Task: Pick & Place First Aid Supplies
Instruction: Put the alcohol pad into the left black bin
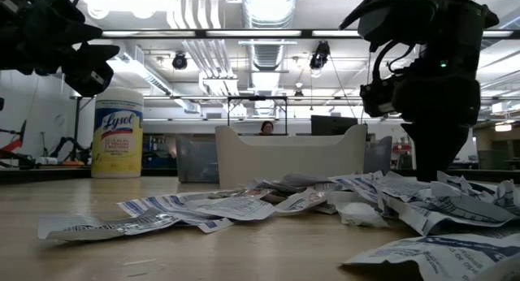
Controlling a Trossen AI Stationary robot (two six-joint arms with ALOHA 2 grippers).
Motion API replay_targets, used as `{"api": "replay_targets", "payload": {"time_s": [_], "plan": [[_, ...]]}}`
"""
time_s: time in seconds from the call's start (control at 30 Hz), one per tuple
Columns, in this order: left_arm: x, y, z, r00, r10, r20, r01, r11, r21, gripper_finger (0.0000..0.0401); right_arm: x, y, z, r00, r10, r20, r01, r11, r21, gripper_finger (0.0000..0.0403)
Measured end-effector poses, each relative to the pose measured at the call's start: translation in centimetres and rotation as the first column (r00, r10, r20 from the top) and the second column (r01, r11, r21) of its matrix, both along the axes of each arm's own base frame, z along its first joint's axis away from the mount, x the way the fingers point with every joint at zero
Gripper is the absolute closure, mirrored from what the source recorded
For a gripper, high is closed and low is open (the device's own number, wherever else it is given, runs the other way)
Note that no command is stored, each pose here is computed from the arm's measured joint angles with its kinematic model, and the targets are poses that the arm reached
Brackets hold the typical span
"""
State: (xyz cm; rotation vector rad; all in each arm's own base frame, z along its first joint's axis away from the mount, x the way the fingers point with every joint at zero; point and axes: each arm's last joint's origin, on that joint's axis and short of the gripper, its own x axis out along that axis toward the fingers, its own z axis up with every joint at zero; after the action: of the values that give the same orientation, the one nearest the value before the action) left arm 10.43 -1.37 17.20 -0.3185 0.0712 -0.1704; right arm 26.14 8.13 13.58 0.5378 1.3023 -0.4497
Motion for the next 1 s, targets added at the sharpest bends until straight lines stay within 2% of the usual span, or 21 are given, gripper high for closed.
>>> {"api": "replay_targets", "payload": {"time_s": [0.13, 0.47, 0.73, 0.83, 1.0], "plan": [[0.0, 0.0, 0.0, 1.000, 0.000, -0.001, 0.000, 1.000, -0.005, 0.0265, -0.3, 0.0, 0.5, 1.000, 0.007, -0.005, -0.007, 1.000, 0.023, 0.0392], [0.0, 0.0, 0.0, 1.000, 0.000, -0.001, 0.000, 1.000, -0.006, 0.0265, -1.1, -0.3, 3.1, 0.997, 0.023, 0.068, -0.024, 0.999, 0.025, 0.0394], [0.0, 0.0, 0.0, 1.000, 0.001, -0.002, -0.001, 1.000, -0.011, 0.0265, -1.1, -0.1, 2.8, 0.995, 0.086, 0.059, -0.089, 0.995, 0.047, 0.0394], [0.0, 0.0, 0.0, 1.000, 0.001, -0.003, -0.001, 1.000, -0.013, 0.0265, -0.8, 0.1, 2.7, 0.990, 0.115, 0.078, -0.121, 0.990, 0.078, 0.0383], [0.0, 0.0, 0.0, 1.000, 0.001, -0.002, -0.001, 1.000, -0.013, 0.0265, -0.5, 0.2, 2.4, 0.991, 0.110, 0.080, -0.117, 0.990, 0.082, 0.0337]]}}
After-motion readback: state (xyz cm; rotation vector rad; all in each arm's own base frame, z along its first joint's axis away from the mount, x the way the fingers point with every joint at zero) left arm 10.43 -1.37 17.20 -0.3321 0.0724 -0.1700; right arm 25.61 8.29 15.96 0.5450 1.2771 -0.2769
